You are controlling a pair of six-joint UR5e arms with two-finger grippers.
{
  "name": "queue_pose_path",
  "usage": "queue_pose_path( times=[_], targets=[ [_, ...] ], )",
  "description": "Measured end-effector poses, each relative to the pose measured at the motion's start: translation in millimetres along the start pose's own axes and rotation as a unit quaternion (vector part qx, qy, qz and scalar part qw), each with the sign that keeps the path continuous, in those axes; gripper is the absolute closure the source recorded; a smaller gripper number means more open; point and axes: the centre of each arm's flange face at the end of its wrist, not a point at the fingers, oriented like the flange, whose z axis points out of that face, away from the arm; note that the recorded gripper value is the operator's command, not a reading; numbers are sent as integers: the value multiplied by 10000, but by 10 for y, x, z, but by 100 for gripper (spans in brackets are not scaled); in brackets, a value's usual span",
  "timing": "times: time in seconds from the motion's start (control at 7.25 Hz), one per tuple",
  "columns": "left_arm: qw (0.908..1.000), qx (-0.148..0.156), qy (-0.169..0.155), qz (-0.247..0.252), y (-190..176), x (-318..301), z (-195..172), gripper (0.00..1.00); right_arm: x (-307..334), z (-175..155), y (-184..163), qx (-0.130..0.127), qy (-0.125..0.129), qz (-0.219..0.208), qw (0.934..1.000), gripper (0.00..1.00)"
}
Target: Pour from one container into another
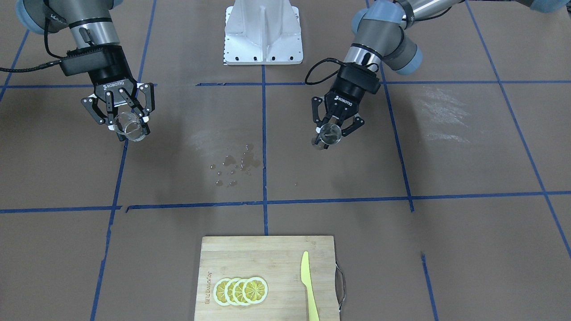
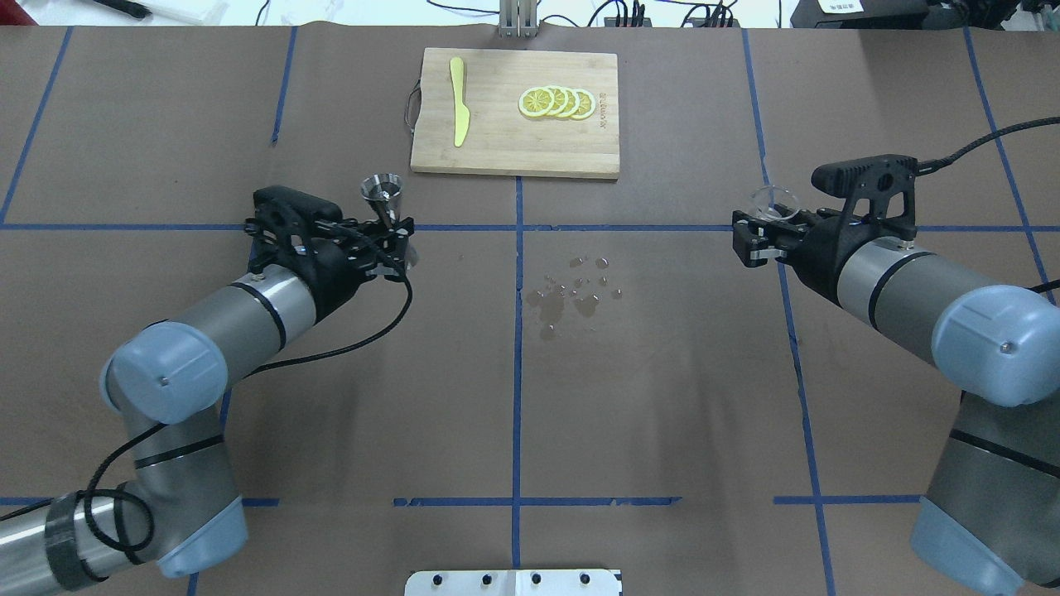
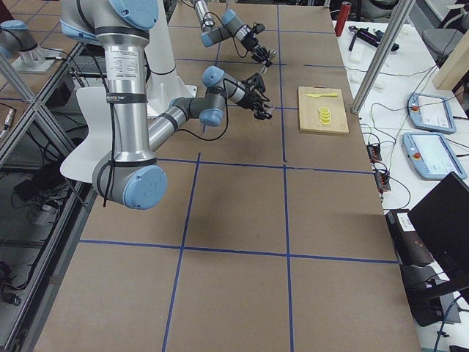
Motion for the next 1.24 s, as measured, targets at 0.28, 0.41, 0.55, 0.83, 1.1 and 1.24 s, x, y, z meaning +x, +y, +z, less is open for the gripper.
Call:
queue_pose_path(
  times=[0.28,0.41,0.55,0.83,1.1,1.24],
  targets=[
    [9978,156,-537,-353,121,-558,-353,100,365,-22,212,-176,350,341,9986,100],
    [9947,303,-849,-501,187,-813,-465,100,533,-32,301,-213,533,484,9972,100],
    [9901,501,-1169,-589,248,-1052,-559,100,648,-46,345,-169,671,563,9960,100],
    [9794,856,-1687,-700,390,-1447,-715,100,759,-28,363,32,869,598,9944,100],
    [9697,1157,-2000,-794,674,-1618,-770,100,846,34,392,200,1063,545,9926,100],
    [9665,1289,-2093,-746,833,-1629,-779,100,873,62,415,213,1116,525,9921,100]
  ],
)
